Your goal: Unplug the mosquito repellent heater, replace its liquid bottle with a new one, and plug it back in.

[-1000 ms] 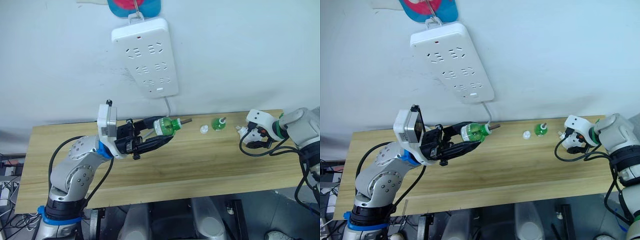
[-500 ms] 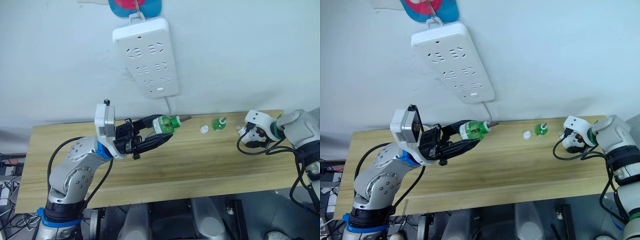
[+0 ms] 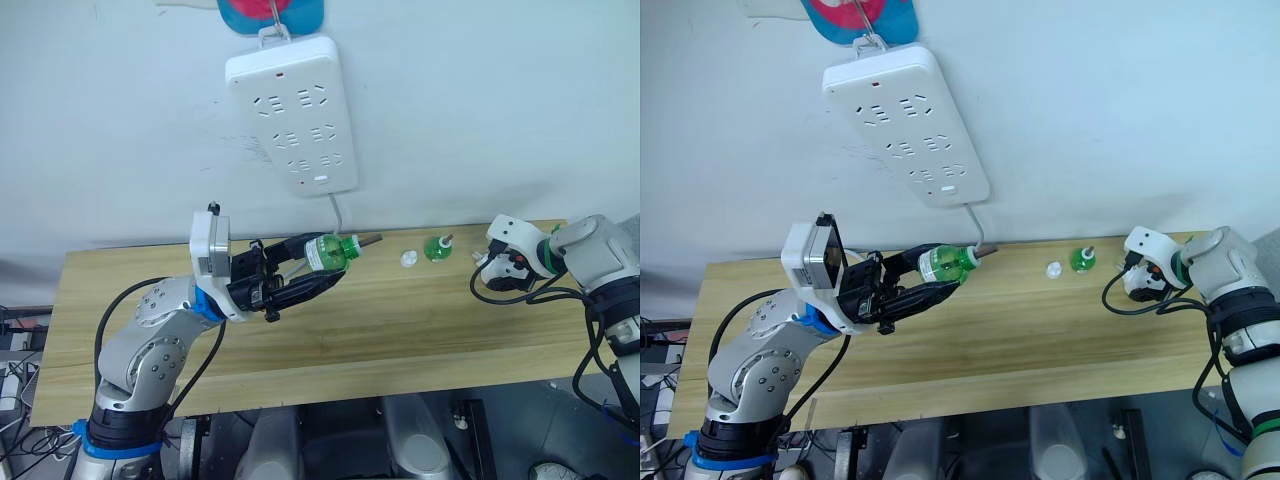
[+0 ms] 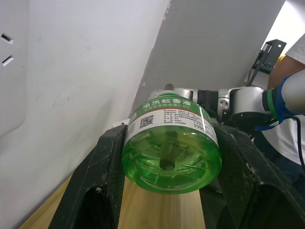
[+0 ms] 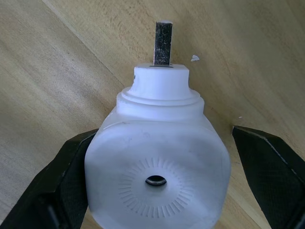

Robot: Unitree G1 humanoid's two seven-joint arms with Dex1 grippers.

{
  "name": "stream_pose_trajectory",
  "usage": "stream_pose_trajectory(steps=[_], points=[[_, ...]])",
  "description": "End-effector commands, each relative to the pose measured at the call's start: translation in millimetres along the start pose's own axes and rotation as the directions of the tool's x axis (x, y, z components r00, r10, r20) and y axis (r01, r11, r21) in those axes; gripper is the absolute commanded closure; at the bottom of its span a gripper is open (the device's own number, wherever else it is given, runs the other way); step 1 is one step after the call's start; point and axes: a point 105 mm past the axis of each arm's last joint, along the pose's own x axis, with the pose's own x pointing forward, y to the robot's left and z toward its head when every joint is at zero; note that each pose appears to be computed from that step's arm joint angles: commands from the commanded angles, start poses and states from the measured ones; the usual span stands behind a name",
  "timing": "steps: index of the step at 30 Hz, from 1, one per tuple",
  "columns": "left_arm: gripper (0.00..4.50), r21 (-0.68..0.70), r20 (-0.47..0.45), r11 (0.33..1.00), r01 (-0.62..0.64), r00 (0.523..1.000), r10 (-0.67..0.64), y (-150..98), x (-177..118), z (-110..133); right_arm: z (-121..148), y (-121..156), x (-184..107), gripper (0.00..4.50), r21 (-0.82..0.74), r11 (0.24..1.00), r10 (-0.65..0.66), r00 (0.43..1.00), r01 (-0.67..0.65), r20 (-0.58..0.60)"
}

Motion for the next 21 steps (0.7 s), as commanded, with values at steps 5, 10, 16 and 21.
stream_pose_trajectory(steps=[5, 10, 16, 21], points=[[2.17, 0.038, 0.032, 0.999, 0.02, 0.999, -0.021, -7.8, 1.0, 9.9, -5.1, -1.5, -3.5, 0.61, 0.012, 1.0, -0.008, 1.0, 0.008, -0.007], [2.17, 0.036, 0.031, 0.999, 0.021, 0.999, -0.022, -7.8, 1.1, 9.9, -5.3, -1.6, -4.2, 1.51, 0.011, 1.0, -0.008, 1.0, 0.008, -0.009], [2.17, 0.033, 0.032, 0.999, 0.022, 0.999, -0.024, -7.2, 2.2, 9.4, -6.0, -2.7, -6.2, 1.51, 0.013, 1.0, -0.009, 1.0, 0.009, -0.011], [2.17, 0.033, 0.033, 0.999, 0.021, 0.999, -0.022, -6.8, 2.7, 8.8, -6.3, -3.1, -7.3, 1.51, 0.019, 1.0, -0.009, 1.0, 0.009, -0.01]])
